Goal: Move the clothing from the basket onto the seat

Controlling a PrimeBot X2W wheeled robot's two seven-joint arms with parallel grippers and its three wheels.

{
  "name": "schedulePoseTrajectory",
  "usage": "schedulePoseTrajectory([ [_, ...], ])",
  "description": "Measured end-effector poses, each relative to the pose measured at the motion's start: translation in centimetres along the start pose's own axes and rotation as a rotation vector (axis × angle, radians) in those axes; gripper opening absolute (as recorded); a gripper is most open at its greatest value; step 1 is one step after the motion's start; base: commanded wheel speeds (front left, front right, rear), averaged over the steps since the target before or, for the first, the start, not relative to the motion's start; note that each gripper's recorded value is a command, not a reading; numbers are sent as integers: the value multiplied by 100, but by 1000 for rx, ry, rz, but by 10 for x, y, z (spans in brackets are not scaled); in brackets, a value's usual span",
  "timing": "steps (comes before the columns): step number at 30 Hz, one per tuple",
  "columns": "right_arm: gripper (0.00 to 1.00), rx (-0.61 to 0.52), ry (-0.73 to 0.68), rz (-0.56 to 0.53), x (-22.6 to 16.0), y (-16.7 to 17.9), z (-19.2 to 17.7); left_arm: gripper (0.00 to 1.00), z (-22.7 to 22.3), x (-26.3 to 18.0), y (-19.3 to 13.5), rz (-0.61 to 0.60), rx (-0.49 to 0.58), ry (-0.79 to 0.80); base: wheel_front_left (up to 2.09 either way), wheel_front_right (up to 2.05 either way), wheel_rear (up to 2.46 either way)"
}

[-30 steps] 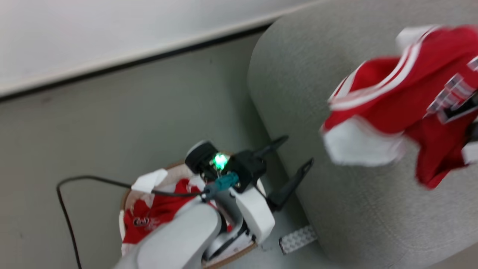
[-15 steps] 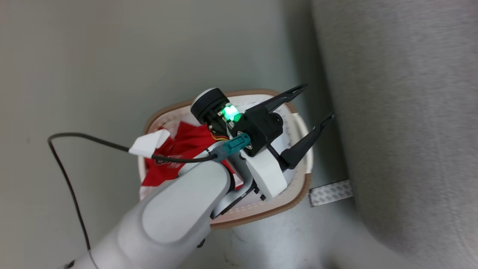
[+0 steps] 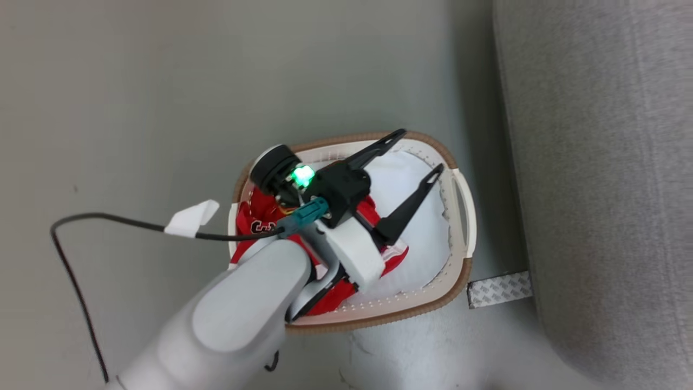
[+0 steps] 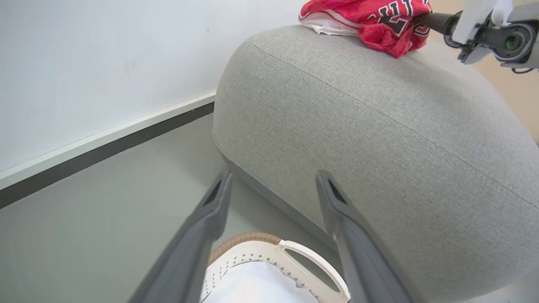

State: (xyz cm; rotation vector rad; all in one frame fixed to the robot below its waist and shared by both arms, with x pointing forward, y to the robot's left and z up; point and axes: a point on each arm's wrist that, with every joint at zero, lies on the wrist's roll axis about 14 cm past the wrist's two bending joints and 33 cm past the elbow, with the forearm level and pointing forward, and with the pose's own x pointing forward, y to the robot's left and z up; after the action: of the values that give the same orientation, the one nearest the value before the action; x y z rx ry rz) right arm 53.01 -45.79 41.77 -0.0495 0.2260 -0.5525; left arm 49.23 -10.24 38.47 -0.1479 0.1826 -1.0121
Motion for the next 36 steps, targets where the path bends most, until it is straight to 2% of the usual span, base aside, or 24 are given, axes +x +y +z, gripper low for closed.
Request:
schedulePoseTrajectory([
  [6,100,1,-12,97,-42,23,-13,100,8,-17,8,72,17,-12,0,0,0],
  [15,100,47,-189,232,-113,42,34,100,33,-67,22,277,13,-53,0,0,0],
  [19,100,92,-249,298,-146,62,49,100,56,-100,32,399,26,-100,0,0,0],
  [27,100,185,-258,429,-204,105,48,100,75,-183,40,632,39,-157,0,0,0],
  [36,100,188,-217,560,-261,137,31,100,78,-262,27,824,56,-192,0,0,0],
])
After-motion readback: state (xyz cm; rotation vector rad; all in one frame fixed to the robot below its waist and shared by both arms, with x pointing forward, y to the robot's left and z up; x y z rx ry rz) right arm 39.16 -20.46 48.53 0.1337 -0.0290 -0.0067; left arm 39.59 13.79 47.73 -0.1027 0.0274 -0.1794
